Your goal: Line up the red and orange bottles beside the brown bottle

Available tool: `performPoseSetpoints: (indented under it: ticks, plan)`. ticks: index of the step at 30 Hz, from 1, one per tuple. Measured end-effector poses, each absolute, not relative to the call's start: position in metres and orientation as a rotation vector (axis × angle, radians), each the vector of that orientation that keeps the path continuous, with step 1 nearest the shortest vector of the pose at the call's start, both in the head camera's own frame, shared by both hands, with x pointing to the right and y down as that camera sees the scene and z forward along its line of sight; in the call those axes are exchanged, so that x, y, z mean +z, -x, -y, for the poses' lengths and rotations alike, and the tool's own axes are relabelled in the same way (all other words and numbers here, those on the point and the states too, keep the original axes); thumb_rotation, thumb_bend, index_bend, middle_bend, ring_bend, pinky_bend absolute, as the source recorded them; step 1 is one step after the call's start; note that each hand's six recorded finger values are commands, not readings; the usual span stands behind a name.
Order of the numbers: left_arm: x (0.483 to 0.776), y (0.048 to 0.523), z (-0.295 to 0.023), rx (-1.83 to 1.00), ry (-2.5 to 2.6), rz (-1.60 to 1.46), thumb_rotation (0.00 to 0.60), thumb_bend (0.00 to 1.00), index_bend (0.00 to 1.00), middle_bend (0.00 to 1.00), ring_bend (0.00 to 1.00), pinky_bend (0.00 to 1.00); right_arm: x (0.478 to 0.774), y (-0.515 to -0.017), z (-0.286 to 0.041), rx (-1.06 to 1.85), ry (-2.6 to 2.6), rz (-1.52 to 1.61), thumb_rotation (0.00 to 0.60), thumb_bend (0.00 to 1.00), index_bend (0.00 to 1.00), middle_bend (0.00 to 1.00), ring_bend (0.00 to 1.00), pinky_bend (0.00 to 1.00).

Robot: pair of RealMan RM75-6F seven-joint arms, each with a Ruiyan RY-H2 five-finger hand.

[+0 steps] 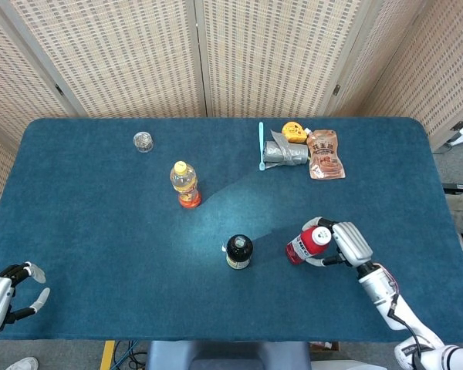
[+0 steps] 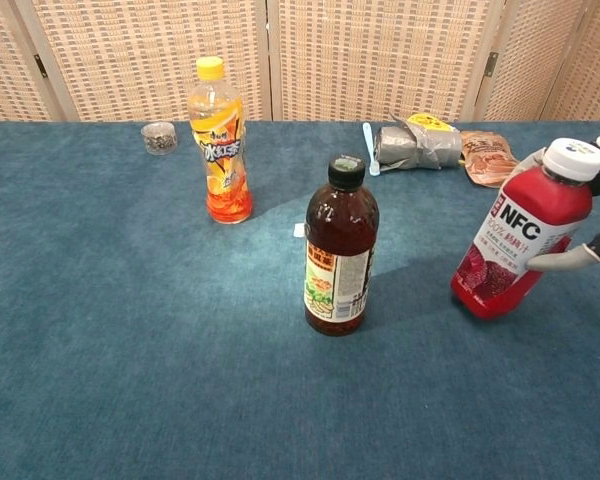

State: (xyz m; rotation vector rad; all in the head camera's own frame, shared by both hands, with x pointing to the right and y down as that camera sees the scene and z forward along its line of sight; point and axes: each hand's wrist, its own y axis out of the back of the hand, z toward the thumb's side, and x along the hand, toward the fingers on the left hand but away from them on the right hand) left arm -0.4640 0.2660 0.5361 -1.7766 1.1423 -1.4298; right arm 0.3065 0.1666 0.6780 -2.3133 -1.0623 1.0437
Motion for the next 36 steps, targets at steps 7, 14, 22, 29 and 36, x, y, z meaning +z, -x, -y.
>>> performPoseSetpoints:
  ticks: [7,14,22,29,36]
  plan:
    - [0.536,0.464,-0.266,-1.430,1.777,-1.142,0.600,0.30,0.53,0.45,0.41,0.63,0.681,-0.306,-0.172,1.053,2.323,1.049,0.600,0.04,0.50,0.53,0.51,0.56]
    - [0.535,0.464,-0.266,-1.428,1.778,-1.144,0.600,0.30,0.53,0.45,0.41,0.63,0.681,-0.305,-0.174,1.054,2.325,1.040,0.600,0.04,0.50,0.53,0.51,0.56]
    - [0.535,0.464,-0.266,-1.429,1.777,-1.146,0.600,0.30,0.53,0.45,0.41,0.63,0.683,-0.303,-0.176,1.060,2.324,1.014,0.600,0.03,0.50,0.49,0.50,0.56]
    - [0.536,0.464,-0.266,-1.429,1.779,-1.141,0.600,0.30,0.53,0.45,0.41,0.63,0.681,-0.303,-0.178,1.049,2.331,0.998,0.600,0.01,0.32,0.36,0.44,0.56]
    - [0.536,0.464,-0.267,-1.430,1.779,-1.139,0.600,0.30,0.53,0.45,0.41,0.63,0.678,-0.303,-0.179,1.041,2.345,0.967,0.600,0.00,0.08,0.16,0.30,0.55]
